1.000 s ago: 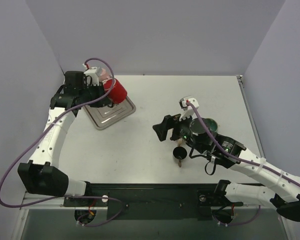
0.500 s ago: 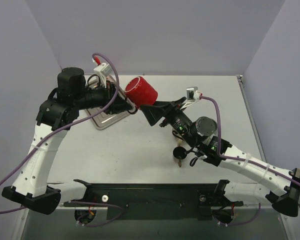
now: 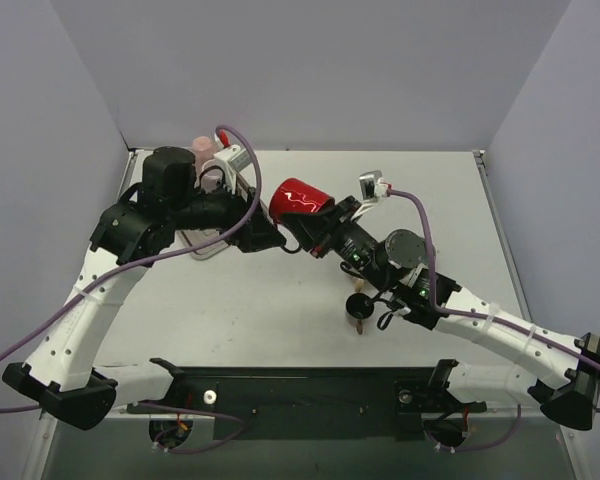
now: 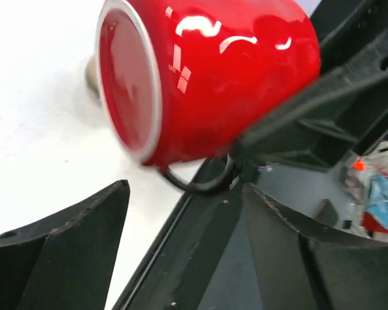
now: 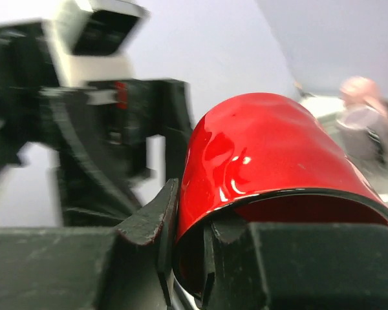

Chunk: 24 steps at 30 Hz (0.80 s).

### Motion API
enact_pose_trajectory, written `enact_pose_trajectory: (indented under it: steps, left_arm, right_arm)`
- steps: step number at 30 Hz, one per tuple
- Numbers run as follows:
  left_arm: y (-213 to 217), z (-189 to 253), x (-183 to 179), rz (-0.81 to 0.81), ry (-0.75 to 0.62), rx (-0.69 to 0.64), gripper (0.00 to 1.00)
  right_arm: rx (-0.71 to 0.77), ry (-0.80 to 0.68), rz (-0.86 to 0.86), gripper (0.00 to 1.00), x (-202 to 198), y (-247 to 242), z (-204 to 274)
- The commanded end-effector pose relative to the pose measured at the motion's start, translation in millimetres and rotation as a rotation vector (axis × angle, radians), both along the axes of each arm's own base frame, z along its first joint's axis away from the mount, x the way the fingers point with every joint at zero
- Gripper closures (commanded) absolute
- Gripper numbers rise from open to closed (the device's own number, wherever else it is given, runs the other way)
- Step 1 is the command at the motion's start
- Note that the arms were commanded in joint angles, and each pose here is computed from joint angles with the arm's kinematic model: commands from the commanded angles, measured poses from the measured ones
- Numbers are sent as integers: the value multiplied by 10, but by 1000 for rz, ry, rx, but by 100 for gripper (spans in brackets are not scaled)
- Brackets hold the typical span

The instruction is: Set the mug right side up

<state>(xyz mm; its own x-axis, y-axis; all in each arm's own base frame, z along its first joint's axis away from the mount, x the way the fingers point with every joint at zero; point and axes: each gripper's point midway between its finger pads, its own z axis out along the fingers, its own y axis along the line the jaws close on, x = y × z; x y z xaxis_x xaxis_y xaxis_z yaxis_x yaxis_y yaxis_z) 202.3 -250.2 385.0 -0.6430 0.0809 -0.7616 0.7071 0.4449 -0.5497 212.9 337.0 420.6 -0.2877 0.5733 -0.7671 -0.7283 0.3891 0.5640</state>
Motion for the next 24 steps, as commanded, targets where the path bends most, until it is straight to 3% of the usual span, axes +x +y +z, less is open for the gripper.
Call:
enact_pose_trajectory:
  steps: [1,6,10,15,19,24]
  left_arm:
    - [325,-236,306,146,-205,224,17]
    - [893,-504,858,462,-346,461,14]
    - [1085,-818,1169,553,-341,575,12]
    - [1242,-1155,1616,611,-297,637,10]
    - [1507,-1434,2061,743,-230,668,9]
    - [1631,-1700,2529,924,-132,596,8]
  right_arm:
    - [-182,34,-207,100,192,-508,95]
    - [-741,314,-385,100,184,-1357,-952]
    - [-970,581,-423,100,8,-1977,-1735]
    - [-944,894,-302,100,-326,-2148,-2826]
    - [-958,988,-344,100,-420,-2362,-3232]
    - [-944,1102,-297,100,-473,-2389,-3632]
